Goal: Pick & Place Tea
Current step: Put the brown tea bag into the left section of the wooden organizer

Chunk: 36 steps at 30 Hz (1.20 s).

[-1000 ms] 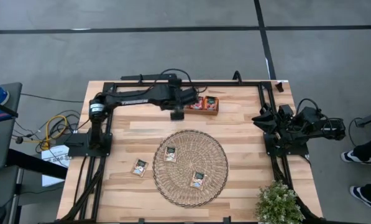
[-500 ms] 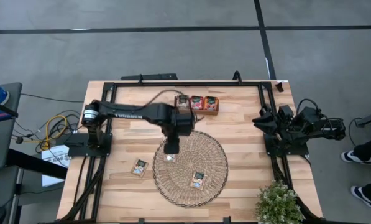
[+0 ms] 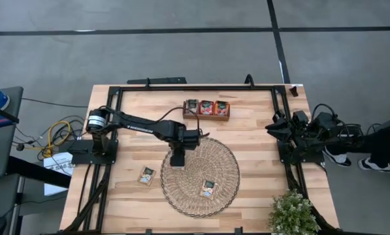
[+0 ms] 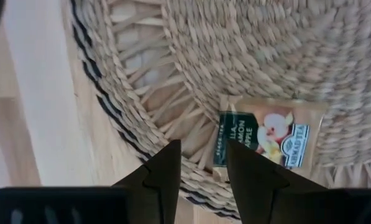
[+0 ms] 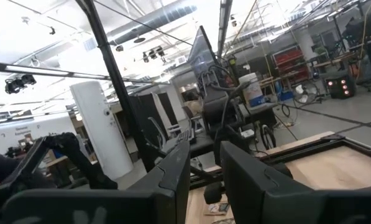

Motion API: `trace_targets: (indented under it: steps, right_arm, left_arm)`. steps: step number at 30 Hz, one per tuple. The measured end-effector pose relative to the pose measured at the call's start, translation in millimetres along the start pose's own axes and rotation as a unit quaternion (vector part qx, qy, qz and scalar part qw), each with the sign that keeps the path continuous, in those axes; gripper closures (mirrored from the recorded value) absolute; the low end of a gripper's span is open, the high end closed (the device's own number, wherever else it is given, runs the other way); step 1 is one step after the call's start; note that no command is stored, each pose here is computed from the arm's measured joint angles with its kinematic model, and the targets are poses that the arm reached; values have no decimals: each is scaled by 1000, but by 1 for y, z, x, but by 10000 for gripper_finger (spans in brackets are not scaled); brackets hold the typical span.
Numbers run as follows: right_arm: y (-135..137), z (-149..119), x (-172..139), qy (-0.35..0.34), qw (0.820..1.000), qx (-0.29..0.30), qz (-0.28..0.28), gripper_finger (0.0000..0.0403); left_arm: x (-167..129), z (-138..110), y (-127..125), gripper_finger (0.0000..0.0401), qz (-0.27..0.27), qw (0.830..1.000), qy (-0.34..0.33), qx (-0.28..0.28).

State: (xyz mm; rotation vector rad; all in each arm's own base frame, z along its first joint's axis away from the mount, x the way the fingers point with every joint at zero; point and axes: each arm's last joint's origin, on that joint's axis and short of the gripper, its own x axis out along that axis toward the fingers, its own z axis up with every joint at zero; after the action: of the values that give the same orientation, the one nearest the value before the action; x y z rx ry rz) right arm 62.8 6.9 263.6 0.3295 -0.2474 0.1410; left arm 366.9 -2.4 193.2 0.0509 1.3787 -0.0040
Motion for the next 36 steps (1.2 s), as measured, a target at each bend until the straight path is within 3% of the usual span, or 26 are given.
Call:
trace_targets:
  steps: [16, 19, 36]
  right_arm:
    - [0, 0, 0, 0, 1000, 0, 0, 321]
    - [0, 0, 0, 0, 1000, 0, 0, 321]
    - [0, 0, 0, 0, 1000, 0, 0, 321]
  left_arm:
    - [16, -9, -13, 284, -5, 998, 2, 56]
    - [19, -11, -16, 284, 16, 998, 4, 62]
    - [27, -14, -19, 284, 35, 998, -6, 60]
